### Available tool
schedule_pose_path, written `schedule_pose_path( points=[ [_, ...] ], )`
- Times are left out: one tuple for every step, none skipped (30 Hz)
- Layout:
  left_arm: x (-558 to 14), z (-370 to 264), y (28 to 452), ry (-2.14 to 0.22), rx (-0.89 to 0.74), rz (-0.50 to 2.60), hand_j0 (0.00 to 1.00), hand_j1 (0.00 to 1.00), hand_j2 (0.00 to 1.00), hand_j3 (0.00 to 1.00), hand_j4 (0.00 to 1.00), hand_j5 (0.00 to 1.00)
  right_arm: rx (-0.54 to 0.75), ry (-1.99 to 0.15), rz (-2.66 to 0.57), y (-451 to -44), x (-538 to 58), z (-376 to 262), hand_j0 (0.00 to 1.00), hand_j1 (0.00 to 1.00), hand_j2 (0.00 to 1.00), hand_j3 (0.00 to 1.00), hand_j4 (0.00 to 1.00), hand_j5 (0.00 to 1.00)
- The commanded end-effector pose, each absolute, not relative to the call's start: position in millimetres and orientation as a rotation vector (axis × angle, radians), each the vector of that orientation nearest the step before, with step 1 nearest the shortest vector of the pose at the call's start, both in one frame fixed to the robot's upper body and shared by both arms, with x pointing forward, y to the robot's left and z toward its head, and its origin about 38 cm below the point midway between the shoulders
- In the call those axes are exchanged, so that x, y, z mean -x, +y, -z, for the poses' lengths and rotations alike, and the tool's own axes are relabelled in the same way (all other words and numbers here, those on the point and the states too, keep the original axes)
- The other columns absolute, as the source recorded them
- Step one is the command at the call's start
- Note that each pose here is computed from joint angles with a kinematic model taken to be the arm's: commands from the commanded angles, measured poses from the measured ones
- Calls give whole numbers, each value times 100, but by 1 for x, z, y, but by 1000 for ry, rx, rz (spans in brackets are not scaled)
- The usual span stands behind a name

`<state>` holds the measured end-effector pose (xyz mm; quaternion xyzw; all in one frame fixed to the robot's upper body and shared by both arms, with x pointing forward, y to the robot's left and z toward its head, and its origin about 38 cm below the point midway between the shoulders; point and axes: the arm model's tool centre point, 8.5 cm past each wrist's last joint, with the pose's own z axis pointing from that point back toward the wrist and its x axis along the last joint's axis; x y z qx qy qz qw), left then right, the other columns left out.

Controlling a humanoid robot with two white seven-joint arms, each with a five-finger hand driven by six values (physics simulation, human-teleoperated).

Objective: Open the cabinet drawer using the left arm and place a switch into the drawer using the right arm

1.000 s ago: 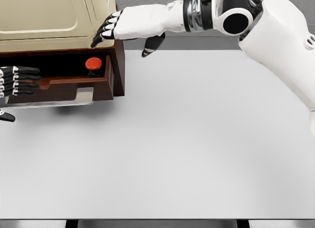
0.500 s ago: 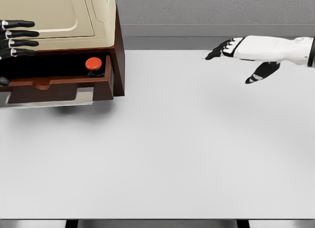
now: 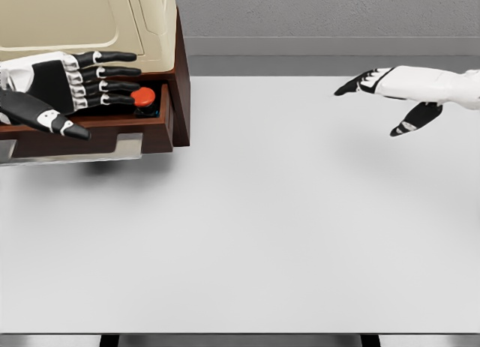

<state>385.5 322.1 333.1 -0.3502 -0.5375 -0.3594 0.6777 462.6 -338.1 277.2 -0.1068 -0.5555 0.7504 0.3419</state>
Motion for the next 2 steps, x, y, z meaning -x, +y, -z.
schedule_pose_path(
  points=[
    [-386,-331,318,-1202,806,805,100,100,100,100,100,100,285,-1451,-1931,-342,-464,-279,100,100,100,100,100,100],
    [-386,-331,317,-1202,809,804,100,100,100,100,100,100,285,-1451,-1931,-342,-464,-279,100,100,100,100,100,100]
  ],
)
